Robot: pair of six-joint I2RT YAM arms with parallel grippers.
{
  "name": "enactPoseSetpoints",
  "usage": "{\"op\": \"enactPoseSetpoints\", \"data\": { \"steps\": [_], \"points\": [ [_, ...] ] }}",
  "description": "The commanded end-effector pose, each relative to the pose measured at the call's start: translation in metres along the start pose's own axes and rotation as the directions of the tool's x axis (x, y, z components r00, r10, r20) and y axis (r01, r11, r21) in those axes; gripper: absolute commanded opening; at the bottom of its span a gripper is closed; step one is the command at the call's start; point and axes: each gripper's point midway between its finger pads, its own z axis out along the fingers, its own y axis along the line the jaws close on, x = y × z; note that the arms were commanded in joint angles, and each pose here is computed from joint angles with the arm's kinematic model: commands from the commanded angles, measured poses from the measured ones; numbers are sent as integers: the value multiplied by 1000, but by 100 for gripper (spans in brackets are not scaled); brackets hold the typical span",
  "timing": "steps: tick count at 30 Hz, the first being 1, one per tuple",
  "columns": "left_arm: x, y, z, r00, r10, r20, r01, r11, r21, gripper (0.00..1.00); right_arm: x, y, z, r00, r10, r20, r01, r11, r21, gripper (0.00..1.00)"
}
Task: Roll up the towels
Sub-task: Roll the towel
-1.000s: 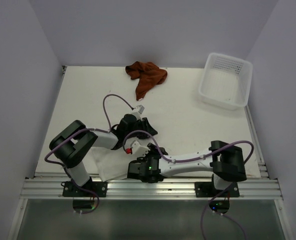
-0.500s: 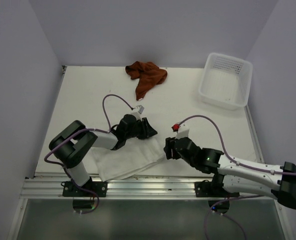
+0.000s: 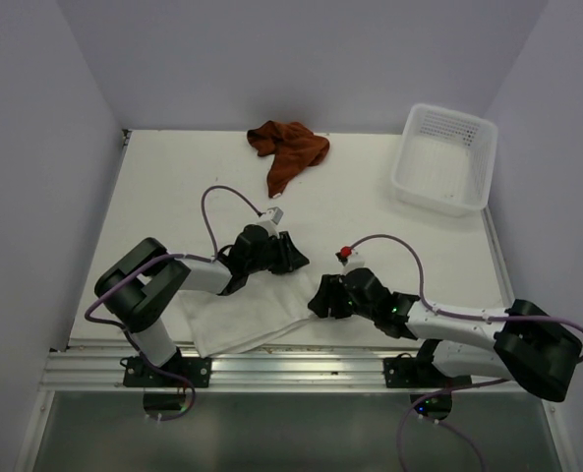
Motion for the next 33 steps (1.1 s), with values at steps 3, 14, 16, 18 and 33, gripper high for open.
{"op": "enactPoseSetpoints", "data": {
  "steps": [3, 14, 16, 18, 33],
  "points": [
    [18, 27, -6, 998, 9, -59, -16, 994, -112, 38, 0, 10, 11, 999, 37, -3, -37, 997, -73, 58],
    [6, 20, -4, 999, 21, -43, -26, 994, -105, 38, -15, -8, 8, 990, -137, 28, 135, 989, 62, 0],
    [-1, 15, 0, 999, 21, -36, -25, 994, -102, 38, -16, -19, 1, 981, -191, 22, 187, 974, 130, 0],
    [-14, 4, 7, 1000, 12, -23, -14, 997, -80, 38, -25, -35, -5, 966, -259, 24, 246, 939, 239, 0],
    [-87, -57, 20, 996, 62, 64, -62, 998, -3, 43, -43, -39, -9, 769, -636, -68, 544, 595, 592, 0]
  ]
}}
